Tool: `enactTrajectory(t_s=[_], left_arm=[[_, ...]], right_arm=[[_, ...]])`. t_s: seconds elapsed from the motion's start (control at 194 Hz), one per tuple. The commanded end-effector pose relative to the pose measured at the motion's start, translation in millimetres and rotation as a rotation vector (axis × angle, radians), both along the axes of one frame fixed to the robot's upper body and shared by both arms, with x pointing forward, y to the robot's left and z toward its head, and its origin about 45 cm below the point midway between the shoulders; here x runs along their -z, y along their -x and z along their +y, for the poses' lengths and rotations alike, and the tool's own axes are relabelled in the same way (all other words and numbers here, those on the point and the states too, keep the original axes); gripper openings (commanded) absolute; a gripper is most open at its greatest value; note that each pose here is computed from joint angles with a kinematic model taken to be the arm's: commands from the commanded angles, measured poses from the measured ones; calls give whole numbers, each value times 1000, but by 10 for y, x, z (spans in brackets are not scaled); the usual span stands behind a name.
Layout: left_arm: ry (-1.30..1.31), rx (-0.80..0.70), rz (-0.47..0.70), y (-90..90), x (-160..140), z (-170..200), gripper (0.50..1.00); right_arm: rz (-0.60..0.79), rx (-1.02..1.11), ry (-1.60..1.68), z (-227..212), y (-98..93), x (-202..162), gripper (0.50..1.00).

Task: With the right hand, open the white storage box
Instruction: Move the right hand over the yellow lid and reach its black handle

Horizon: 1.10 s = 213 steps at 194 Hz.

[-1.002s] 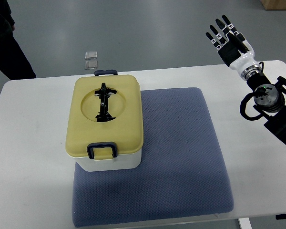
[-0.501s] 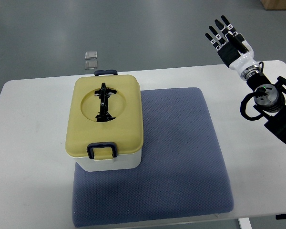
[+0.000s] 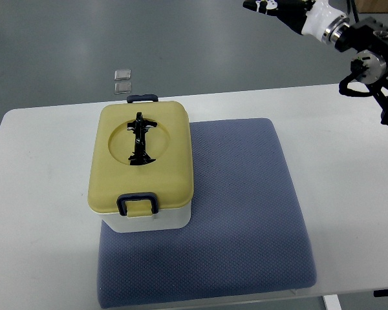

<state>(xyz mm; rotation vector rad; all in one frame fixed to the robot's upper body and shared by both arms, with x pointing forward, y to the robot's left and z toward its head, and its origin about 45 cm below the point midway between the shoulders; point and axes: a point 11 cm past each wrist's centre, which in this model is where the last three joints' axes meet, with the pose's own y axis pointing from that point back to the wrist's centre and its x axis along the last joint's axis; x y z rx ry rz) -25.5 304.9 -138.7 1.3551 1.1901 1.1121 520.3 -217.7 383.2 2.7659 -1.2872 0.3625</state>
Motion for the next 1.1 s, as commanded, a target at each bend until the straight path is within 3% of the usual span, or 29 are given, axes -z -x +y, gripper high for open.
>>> enactTrajectory(t_s=[0.0, 0.227, 0.279, 0.294, 0.387, 0.475, 0.599, 0.723, 0.981, 1.095], left_arm=[[2, 0, -1, -2, 0, -5, 1000], [3, 0, -1, -2, 0, -11, 1000], [3, 0, -1, -2, 0, -11, 1000], [3, 0, -1, -2, 0, -11, 1000], [3, -1, -3, -12, 0, -11, 1000], [3, -2, 0, -2, 0, -11, 1000], [3, -1, -2, -3, 0, -11, 1000], [2, -1, -2, -3, 0, -6, 1000], [1, -2, 0, -2, 0, -5, 1000], [3, -1, -1, -3, 0, -7, 1000]], right_arm=[[-100, -174, 306, 384, 154, -193, 932], [-304, -490, 815, 1238, 623, -324, 932], [-304, -490, 815, 1238, 623, -324, 932], [-371, -522, 882, 1403, 707, -373, 932], [-515, -557, 949, 1645, 780, -400, 930], [-674, -616, 994, 1804, 858, -279, 930], [-787, -674, 997, 1910, 946, -67, 928], [-833, -689, 991, 1943, 997, 194, 928], [-829, -702, 1008, 1892, 1009, 395, 926], [-844, -693, 996, 1900, 1013, 419, 891]])
